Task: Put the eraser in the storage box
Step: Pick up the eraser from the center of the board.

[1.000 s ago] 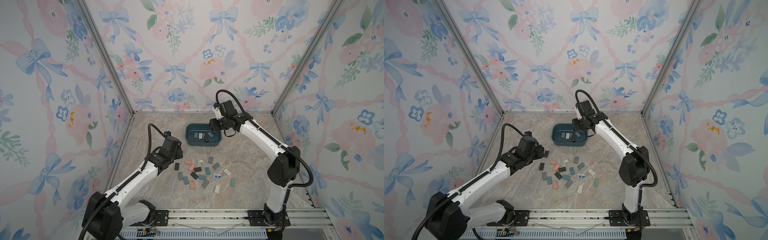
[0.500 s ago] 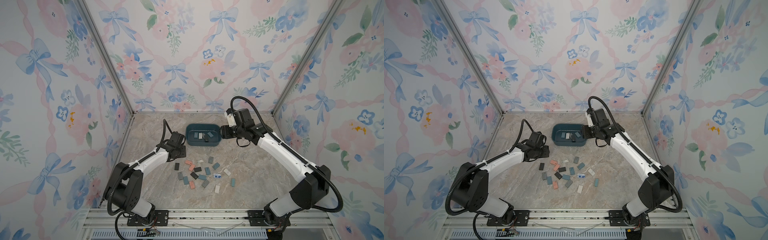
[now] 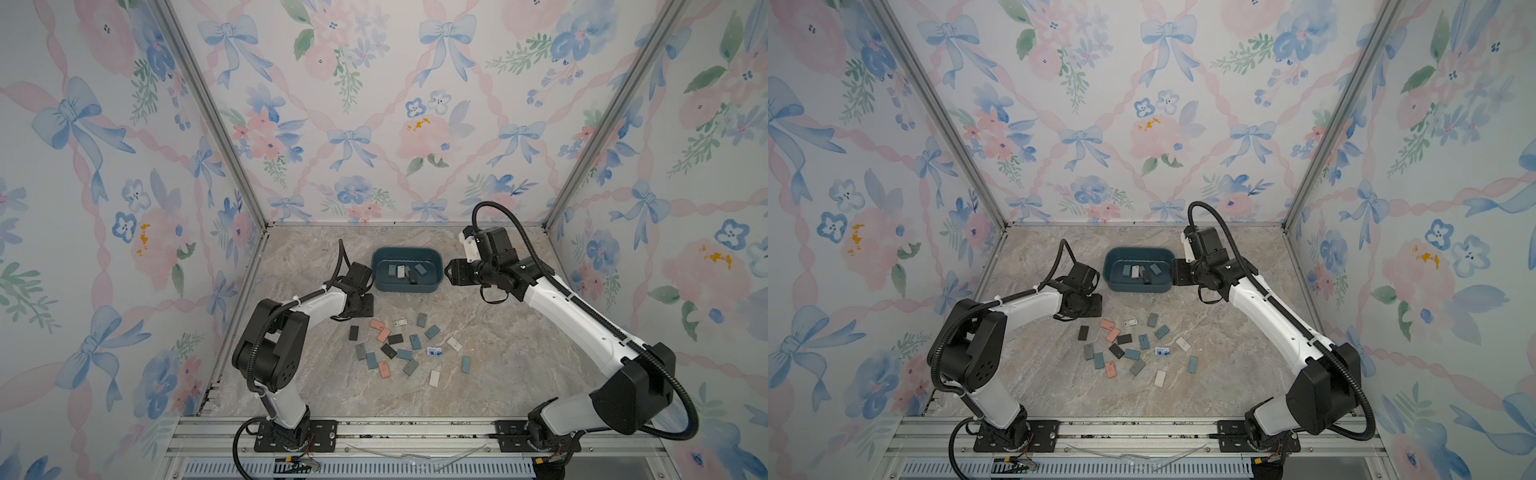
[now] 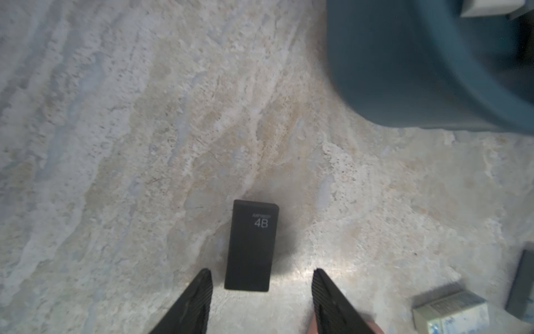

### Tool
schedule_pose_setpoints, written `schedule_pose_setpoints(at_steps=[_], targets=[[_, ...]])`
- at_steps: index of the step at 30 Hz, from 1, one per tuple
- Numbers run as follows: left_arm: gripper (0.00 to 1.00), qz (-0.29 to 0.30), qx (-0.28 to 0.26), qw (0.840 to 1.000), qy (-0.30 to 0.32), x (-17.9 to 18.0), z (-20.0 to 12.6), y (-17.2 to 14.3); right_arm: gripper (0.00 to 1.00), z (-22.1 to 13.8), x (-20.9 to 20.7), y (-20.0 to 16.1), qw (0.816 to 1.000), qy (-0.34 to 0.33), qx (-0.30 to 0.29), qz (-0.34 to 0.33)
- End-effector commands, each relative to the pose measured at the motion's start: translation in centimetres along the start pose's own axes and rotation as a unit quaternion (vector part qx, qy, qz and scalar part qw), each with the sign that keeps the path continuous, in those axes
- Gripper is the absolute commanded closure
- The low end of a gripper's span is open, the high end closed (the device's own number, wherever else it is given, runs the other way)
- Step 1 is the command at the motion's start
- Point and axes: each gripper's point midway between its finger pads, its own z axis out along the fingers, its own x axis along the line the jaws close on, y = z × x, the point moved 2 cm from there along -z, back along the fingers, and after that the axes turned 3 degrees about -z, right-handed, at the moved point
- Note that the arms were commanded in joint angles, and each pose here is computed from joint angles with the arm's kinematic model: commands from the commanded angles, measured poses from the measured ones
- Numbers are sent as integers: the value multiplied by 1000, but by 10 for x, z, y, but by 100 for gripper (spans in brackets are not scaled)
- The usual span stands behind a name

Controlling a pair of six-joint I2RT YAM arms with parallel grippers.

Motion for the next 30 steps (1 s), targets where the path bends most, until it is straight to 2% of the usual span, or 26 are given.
schedule_pose_setpoints(at_steps=[1,10,18,30], targets=[[42,7,12,1000,7,4,4,2,40,-6,-4,0,1000,-2,-10,13],[44,11,23,1000,17,8,16,1,40,-5,-6,-2,1000,-4,-9,17],[57,11,34,999,17,9,21,-5,40,-6,-8,-3,1000,-7,-10,19],[69,13,45,998,36,15,23,-11,41,-7,-8,-4,1000,-7,-11,21]])
